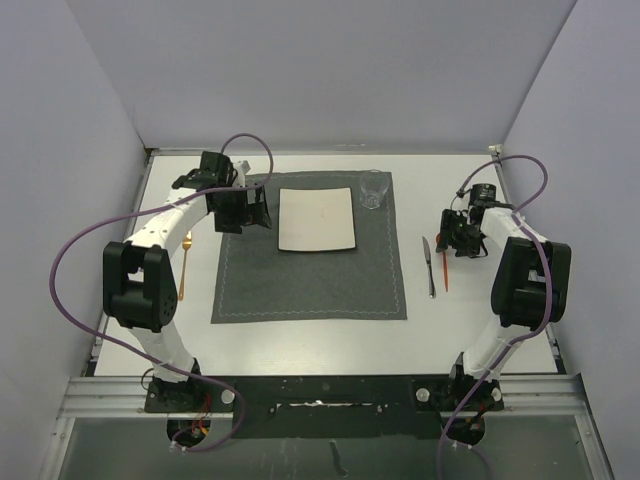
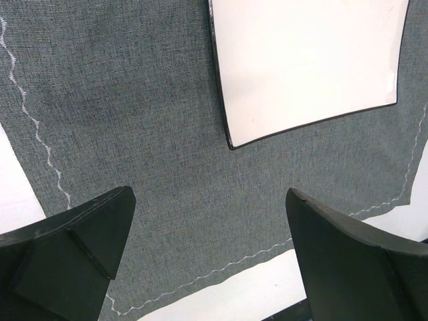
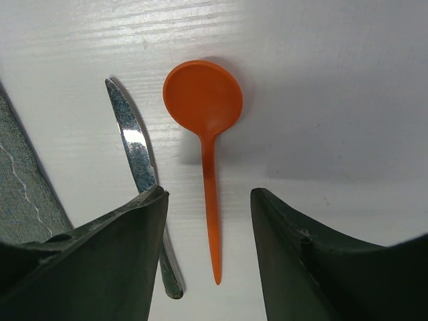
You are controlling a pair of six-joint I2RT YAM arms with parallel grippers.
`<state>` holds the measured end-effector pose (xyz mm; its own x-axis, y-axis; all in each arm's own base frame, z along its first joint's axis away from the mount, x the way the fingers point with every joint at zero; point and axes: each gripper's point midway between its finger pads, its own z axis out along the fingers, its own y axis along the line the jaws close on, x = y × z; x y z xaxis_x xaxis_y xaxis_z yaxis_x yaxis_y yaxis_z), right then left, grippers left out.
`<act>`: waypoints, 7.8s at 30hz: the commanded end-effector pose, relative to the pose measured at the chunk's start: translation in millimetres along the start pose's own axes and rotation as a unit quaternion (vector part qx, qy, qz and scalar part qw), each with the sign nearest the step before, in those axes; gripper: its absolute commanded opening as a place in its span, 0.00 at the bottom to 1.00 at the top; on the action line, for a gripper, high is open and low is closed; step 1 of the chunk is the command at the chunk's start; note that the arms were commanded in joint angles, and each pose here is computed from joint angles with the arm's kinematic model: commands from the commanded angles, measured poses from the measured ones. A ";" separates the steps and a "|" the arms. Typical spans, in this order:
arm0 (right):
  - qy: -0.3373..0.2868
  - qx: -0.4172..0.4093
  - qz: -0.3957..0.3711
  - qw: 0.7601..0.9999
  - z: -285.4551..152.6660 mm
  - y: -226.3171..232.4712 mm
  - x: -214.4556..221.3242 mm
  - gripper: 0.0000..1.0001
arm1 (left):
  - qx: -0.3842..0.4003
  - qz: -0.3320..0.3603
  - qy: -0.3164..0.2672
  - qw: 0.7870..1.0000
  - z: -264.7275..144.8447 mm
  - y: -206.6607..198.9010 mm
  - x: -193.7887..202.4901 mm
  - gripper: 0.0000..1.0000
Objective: Set the dinner table for one person
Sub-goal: Pick up the spoon from the center of the board, then place the spoon on the napkin.
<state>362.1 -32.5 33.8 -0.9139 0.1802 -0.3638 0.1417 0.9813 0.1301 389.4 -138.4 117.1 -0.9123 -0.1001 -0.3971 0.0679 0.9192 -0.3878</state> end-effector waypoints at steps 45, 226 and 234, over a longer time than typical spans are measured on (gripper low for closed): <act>0.070 0.094 -0.024 0.993 26.8 -15.4 13.4 0.02 | 0.015 0.012 -0.030 0.999 -8.8 -10.7 -15.0 0.98; 0.058 0.076 -0.095 0.991 36.2 193.2 -33.8 0.00 | -0.055 0.025 -0.050 0.997 -9.2 14.9 -18.5 0.98; 0.063 0.075 -0.091 0.991 46.3 195.0 -30.2 0.00 | -0.055 0.025 -0.049 0.997 -8.4 15.0 -18.2 0.98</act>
<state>422.6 147.3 21.2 -0.9781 -0.0122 -0.2076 0.0077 0.9955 -0.0948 389.9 -116.3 101.7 -0.9034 -0.0950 -0.4181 0.0231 0.9630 -0.2686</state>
